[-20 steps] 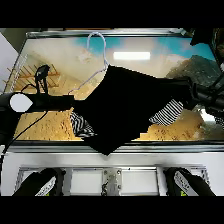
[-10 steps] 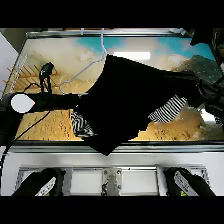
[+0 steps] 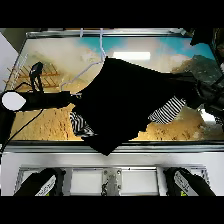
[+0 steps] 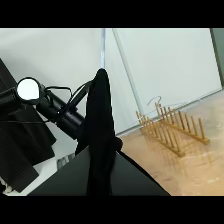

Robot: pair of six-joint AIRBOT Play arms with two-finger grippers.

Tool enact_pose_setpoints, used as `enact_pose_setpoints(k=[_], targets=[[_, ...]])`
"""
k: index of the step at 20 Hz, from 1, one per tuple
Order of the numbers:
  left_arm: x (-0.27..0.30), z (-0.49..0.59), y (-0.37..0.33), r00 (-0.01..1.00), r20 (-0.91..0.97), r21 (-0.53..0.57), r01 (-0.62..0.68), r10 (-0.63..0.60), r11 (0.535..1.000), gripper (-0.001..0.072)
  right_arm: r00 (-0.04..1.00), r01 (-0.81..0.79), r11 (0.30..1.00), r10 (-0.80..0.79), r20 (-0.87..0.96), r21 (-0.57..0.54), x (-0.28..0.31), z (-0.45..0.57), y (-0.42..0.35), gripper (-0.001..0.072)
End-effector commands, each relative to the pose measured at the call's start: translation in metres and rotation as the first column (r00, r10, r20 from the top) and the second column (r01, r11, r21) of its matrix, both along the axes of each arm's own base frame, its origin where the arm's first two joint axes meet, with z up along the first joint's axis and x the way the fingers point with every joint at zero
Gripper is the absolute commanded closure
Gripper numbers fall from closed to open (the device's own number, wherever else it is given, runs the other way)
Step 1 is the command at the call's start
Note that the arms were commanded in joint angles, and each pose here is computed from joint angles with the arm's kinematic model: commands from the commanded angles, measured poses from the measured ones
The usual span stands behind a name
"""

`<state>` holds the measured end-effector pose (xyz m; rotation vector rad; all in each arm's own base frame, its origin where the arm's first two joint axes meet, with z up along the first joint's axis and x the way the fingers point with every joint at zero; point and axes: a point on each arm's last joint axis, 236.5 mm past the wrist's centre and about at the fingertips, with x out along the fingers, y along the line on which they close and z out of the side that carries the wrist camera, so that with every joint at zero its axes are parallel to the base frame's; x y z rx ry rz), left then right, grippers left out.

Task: Fold the clothes and pants, and hang the long-sleeved shirts on hangers.

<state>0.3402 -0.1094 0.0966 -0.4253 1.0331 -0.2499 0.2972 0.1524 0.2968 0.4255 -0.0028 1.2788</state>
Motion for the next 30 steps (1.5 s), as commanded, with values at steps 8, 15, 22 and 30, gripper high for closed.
enact_pose_setpoints(k=[8,15,22,30], targets=[[-0.01,-0.004,-0.006,0.998,-0.025,0.014,0.051,-0.05,0.999,0.0691,0.999,0.024,0.999,-0.025,0.04,0.02,0.003,0.008,-0.003,0.0689],[-0.016,-0.005,-0.022,0.994,-0.023,0.022,0.11,-0.11,0.994,0.0691,0.998,0.046,0.999,-0.047,0.05,0.018,0.007,0.008,-0.005,0.0689],[-0.02,-0.009,-0.009,0.994,-0.06,0.025,0.088,-0.086,0.996,0.0691,0.998,0.048,0.997,-0.046,0.03,-0.067,0.009,-0.013,0.0,0.0689],[-0.014,-0.009,0.007,0.997,-0.053,0.033,0.054,-0.052,0.998,0.0691,0.999,0.013,0.99,-0.007,0.039,-0.142,0.001,-0.029,0.005,0.0689]])
